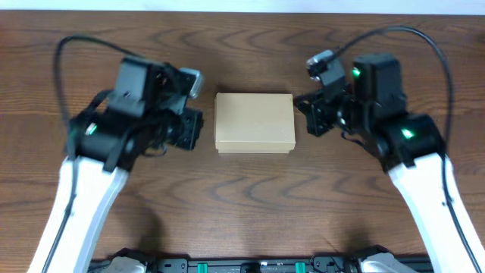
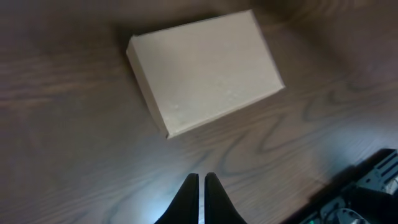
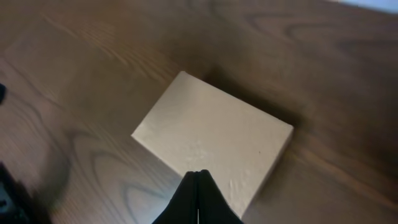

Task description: Pack container

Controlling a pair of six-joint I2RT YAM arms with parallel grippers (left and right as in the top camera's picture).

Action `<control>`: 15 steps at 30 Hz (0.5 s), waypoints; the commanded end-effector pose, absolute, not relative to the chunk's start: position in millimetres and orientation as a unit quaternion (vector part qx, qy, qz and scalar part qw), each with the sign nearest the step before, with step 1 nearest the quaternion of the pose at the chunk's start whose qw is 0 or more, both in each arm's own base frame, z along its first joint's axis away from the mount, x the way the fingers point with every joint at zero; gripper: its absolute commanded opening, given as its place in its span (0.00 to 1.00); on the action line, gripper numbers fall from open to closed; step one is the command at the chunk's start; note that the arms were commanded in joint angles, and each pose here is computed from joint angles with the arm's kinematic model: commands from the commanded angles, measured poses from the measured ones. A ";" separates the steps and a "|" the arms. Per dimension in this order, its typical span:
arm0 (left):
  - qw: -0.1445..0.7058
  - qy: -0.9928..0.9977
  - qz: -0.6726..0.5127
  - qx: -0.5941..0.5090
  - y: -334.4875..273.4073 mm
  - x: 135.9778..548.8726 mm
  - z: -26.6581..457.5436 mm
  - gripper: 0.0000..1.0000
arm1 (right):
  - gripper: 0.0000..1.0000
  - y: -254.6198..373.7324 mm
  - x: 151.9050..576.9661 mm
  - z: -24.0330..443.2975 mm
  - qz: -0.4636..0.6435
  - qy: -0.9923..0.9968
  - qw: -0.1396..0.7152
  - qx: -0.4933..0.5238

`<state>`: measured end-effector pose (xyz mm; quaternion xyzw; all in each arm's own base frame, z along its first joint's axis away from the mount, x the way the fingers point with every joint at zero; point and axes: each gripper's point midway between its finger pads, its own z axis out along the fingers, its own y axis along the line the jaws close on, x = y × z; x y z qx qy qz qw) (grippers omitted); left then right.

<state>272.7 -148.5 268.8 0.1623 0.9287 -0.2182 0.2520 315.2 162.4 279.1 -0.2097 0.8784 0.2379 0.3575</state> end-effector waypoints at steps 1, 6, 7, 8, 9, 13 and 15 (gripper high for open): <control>0.275 0.924 -0.208 0.165 -140.9 260.9 282.4 0.14 | 0.38 158.9 303.6 294.4 0.232 0.872 0.374 -0.213; 0.286 0.920 -0.210 0.166 -136.1 245.6 292.7 0.95 | 0.99 153.7 285.8 298.9 0.231 0.875 0.369 -0.213; 0.284 0.921 -0.210 0.166 -135.5 243.6 292.6 0.95 | 0.99 153.1 283.8 297.2 0.231 0.877 0.364 -0.212; 0.282 0.921 -0.210 0.166 -135.3 242.8 292.0 0.95 | 0.99 152.8 283.0 296.2 0.231 0.878 0.362 -0.212; 0.281 0.922 -0.209 0.166 -135.1 242.5 291.5 0.95 | 0.99 152.8 282.8 295.2 0.231 0.879 0.360 -0.212; 0.280 0.922 -0.209 0.166 -135.1 242.7 290.9 0.95 | 0.99 153.1 283.9 292.7 0.231 0.881 0.356 -0.211; 0.280 0.922 -0.209 0.166 -135.1 242.7 290.9 0.95 | 0.99 153.1 284.0 292.5 0.231 0.881 0.355 -0.211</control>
